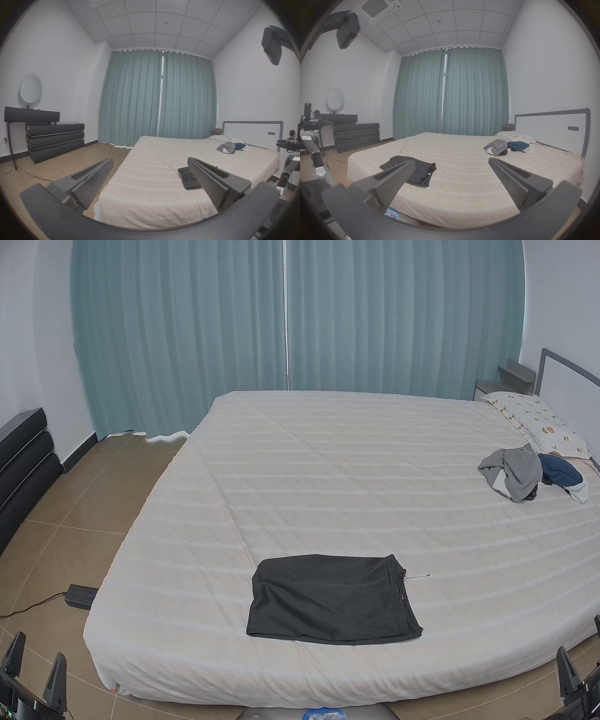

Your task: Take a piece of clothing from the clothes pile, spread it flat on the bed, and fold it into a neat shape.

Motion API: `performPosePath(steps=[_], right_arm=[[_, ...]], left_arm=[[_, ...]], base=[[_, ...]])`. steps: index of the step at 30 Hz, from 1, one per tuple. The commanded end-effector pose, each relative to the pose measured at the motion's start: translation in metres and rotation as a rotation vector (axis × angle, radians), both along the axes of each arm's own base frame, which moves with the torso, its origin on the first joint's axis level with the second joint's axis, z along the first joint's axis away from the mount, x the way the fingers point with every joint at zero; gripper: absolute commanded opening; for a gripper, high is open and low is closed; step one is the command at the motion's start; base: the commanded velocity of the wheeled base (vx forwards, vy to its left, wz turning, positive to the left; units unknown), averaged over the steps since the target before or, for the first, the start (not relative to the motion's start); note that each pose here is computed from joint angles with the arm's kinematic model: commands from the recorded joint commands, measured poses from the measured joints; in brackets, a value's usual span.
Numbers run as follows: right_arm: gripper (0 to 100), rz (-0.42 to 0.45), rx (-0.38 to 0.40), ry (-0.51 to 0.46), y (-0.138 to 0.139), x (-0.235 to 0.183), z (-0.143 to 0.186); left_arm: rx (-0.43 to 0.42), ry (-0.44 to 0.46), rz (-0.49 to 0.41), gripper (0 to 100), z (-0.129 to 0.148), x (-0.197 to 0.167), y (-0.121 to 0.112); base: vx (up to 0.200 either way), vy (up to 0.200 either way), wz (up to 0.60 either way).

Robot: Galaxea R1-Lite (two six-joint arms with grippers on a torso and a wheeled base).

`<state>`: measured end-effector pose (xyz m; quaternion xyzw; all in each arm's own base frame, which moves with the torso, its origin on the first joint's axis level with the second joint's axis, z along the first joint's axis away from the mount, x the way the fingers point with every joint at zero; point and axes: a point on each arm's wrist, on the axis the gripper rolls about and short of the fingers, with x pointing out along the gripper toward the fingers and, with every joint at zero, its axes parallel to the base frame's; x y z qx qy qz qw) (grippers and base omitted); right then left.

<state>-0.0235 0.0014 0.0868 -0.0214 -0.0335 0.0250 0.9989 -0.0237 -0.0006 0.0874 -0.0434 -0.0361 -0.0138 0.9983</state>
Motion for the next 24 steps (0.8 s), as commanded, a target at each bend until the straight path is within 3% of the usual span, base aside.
performPosePath(steps=[1, 6, 10, 24], right_arm=[[100, -0.057, 0.053, 0.110, -0.0014, -0.0012, -0.0108], [100, -0.058, 0.049, 0.076, -0.0013, 0.0004, -0.0108], [100, -0.056, 0.048, 0.070, -0.0013, 0.0007, -0.0107], [100, -0.005, 0.014, 0.068, -0.0003, 0.0008, -0.0113]], left_arm=[[0.018, 0.011, -0.027, 100, -0.0053, 0.0009, -0.0006], [0.030, 0.013, 0.002, 100, -0.0054, 0.0009, 0.0000], [0.028, 0.016, 0.096, 100, -0.0056, 0.0009, 0.0021], [0.066, 0.074, 0.010, 100, -0.0118, 0.0008, 0.0002]], base=[[0.000, 0.000, 0.00], [0.000, 0.000, 0.00], [0.000, 0.000, 0.00], [0.000, 0.000, 0.00]])
